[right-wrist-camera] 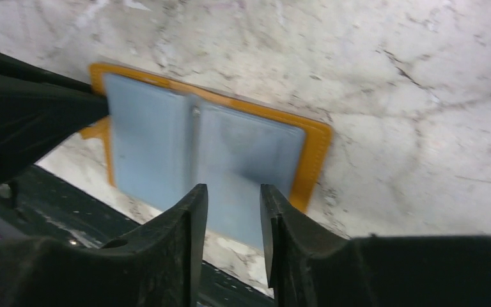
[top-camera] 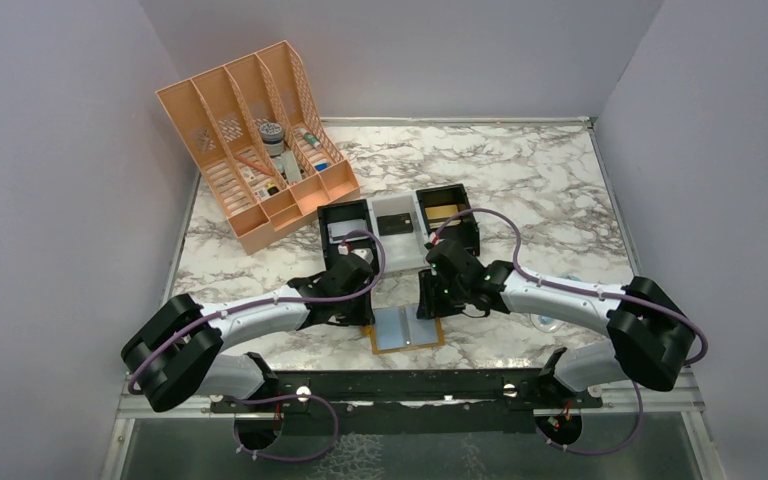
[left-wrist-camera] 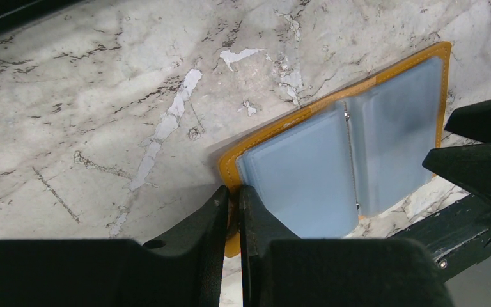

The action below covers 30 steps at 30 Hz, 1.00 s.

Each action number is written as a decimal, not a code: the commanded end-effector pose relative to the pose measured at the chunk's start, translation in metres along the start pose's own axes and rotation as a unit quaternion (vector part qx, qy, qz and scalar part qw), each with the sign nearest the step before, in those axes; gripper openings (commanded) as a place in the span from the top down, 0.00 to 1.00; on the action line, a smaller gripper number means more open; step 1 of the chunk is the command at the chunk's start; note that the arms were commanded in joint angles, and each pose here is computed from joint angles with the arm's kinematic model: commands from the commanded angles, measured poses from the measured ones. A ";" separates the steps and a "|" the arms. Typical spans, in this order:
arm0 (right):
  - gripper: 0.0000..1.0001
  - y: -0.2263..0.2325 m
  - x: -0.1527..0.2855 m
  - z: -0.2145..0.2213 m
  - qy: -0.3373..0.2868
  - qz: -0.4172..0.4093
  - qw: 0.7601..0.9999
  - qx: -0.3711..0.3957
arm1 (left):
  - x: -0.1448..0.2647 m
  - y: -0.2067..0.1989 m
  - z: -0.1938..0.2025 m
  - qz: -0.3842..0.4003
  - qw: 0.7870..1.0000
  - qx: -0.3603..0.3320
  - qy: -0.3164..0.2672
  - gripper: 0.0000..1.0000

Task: Take the credit cards out of the card holder

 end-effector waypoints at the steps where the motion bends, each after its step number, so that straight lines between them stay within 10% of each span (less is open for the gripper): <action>1: 0.61 -0.016 0.009 0.006 -0.002 0.063 0.998 -0.011 | 0.003 -0.008 -0.002 0.018 1.000 -0.001 -0.004 0.86; 30: 0.91 0.015 -0.011 0.001 0.004 -0.059 0.998 0.009 | 0.000 -0.009 0.000 0.025 1.000 -0.005 0.007 0.86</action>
Point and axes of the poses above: each gripper's point midway between its finger pads, its own x axis back along the fingers, its own y axis along the line the jaws close on, z = x × y, the point moved 5 cm from there along x, back along the fingers, and after that the axes turned 5 degrees about x, right-handed, at the moved point
